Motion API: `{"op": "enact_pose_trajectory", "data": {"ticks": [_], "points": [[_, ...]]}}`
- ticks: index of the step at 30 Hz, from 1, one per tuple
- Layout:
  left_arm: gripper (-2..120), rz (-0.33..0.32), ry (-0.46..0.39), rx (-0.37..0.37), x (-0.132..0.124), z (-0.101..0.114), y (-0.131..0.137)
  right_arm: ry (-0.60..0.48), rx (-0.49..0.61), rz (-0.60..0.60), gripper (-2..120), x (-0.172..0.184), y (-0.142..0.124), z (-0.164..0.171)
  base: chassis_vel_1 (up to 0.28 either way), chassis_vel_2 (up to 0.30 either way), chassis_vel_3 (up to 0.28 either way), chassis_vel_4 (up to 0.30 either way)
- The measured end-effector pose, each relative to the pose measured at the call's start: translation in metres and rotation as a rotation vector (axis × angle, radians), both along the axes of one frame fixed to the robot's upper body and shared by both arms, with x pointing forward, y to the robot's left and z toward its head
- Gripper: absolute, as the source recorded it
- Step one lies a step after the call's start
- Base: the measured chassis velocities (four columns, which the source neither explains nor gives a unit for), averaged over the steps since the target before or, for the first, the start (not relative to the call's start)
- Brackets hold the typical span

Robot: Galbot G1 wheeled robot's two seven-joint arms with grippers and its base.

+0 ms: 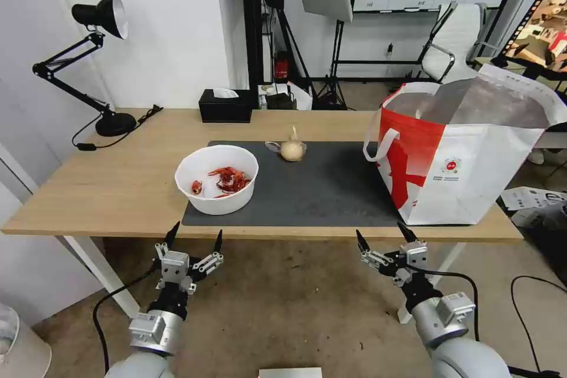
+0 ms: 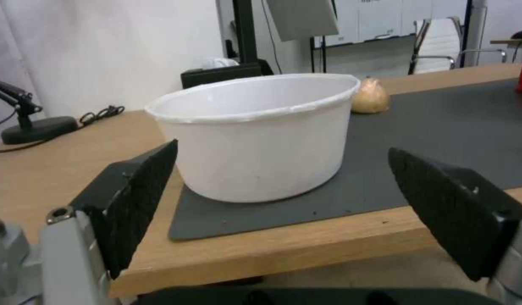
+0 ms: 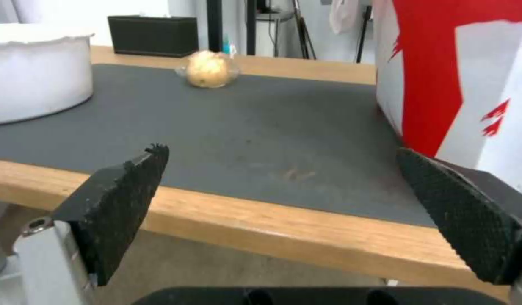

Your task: Pick up the trash from the table and place it into the takeout bag.

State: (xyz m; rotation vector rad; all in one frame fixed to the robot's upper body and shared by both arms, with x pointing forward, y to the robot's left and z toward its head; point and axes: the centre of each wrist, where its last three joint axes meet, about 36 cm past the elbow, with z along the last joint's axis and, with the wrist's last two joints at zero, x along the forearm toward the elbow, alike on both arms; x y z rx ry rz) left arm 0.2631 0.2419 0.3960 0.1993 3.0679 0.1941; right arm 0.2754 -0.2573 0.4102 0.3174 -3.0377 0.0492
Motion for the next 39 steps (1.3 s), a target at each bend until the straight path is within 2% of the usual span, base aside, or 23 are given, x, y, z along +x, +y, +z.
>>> {"op": "enact_pose_trajectory", "data": {"ticks": [30,39], "points": [[100,-0.003,-0.003,0.002,0.0,0.001,0.001,0.021,0.011,-0.003,100,0.0,0.006,-0.008,0.0,0.0,0.0,0.0],[100,-0.029,-0.017,0.003,0.007,0.006,-0.001,-0.037,0.107,0.085,100,0.027,0.024,0.015,0.0,0.0,0.0,0.0]]}}
